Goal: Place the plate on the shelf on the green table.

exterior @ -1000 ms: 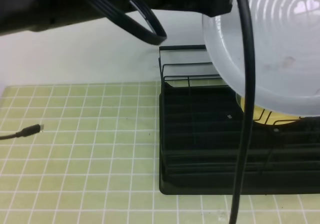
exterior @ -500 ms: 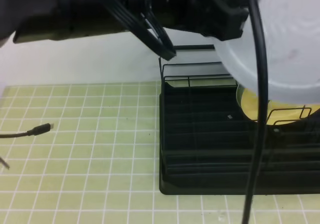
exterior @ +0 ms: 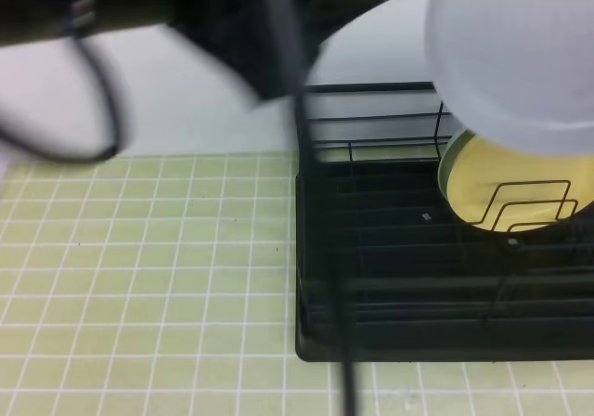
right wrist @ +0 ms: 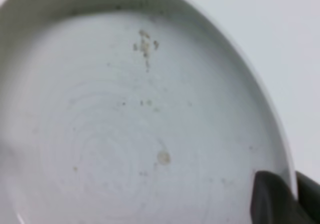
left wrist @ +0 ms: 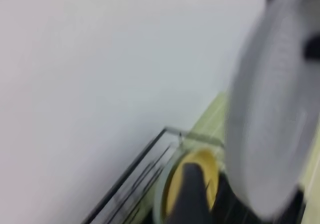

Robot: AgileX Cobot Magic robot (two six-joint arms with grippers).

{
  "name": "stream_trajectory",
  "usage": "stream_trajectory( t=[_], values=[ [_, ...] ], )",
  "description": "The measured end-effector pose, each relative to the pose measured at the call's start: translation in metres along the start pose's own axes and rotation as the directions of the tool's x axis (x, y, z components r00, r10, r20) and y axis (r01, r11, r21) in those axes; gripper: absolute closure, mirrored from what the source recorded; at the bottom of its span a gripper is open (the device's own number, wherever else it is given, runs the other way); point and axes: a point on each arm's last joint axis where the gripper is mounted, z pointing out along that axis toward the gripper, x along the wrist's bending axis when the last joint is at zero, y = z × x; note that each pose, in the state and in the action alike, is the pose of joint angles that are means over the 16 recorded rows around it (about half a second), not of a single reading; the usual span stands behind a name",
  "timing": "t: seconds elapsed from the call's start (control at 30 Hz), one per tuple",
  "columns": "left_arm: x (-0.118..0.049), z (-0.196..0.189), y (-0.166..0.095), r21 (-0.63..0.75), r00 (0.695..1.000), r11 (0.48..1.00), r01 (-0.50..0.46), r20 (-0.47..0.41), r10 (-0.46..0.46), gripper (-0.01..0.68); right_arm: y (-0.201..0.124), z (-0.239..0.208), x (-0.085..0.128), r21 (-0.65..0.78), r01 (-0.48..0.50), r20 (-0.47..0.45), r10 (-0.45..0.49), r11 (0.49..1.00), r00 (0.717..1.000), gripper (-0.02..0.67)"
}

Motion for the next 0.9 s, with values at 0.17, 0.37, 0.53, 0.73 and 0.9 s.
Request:
stream_trajectory(
  t=[0.17,0.37,0.53,0.73,0.9],
  values=[
    [-0.005,-0.035,0.004,0.074,0.994,0.992,-0.100,-0.030,0.103,0.367,0.007,0.017,-0.011,0.093,0.272,0.029,-0.275,0.958,0.961,0.629],
    [-0.002,-0.079,-0.005,0.216,0.976,0.970,-0.112,-0.157,0.148,0.581,0.001,0.048,-0.031,0.267,0.531,-0.046,-0.540,0.804,0.840,0.631],
    [0.003,-0.111,-0.026,0.271,0.938,0.962,-0.036,-0.322,0.126,0.672,-0.010,0.076,-0.050,0.374,0.660,-0.146,-0.662,0.651,0.735,0.632],
    [0.003,-0.139,-0.069,0.235,0.880,0.972,0.000,-0.462,0.111,0.673,-0.021,0.101,-0.069,0.432,0.744,-0.230,-0.736,0.510,0.637,0.633],
    [-0.003,-0.149,-0.111,0.189,0.872,0.982,-0.029,-0.476,0.117,0.673,-0.025,0.113,-0.078,0.439,0.782,-0.251,-0.775,0.442,0.580,0.634]
  ],
)
